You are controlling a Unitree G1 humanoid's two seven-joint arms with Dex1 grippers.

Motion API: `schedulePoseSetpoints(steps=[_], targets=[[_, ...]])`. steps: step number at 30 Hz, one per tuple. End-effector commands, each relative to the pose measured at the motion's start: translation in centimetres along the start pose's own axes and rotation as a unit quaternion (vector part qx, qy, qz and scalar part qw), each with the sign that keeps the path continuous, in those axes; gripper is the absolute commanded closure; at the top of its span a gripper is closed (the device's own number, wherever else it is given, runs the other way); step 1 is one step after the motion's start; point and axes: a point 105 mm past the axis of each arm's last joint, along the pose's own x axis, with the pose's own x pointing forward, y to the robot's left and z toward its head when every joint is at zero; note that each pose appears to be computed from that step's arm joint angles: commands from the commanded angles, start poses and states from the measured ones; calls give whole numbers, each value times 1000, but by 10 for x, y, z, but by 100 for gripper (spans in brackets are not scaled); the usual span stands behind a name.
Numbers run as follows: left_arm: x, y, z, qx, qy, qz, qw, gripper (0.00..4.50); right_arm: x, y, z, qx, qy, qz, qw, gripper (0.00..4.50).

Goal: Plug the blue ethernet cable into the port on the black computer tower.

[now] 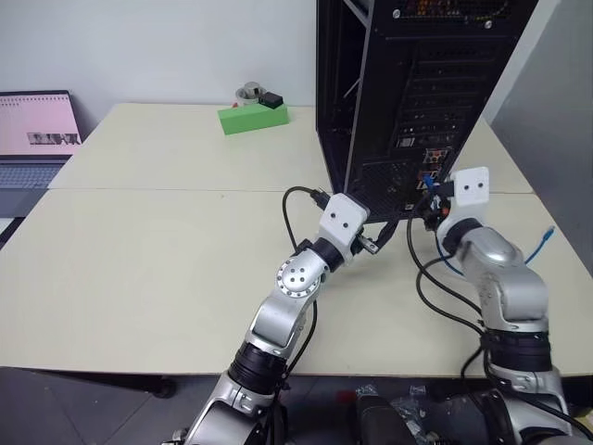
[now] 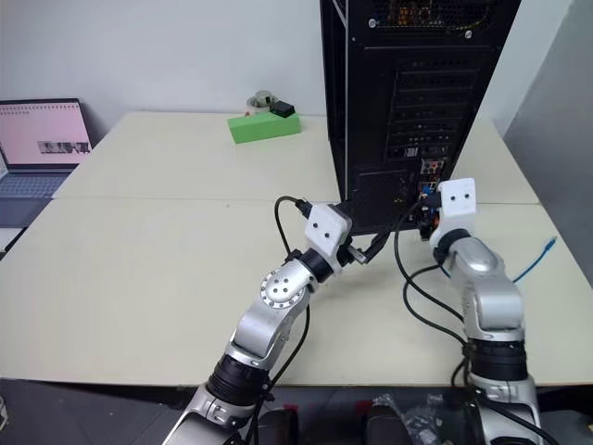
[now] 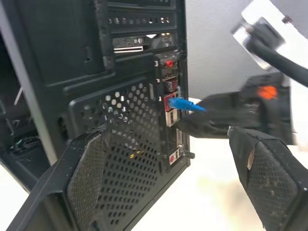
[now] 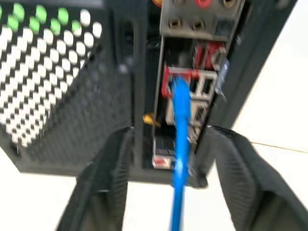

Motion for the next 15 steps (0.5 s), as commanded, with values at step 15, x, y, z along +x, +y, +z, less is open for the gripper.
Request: schedulePoseSetpoints(steps=[15], targets=[[-41, 60, 18, 36, 43, -62, 996, 33, -58, -25, 42, -89, -69, 159, 981, 1]])
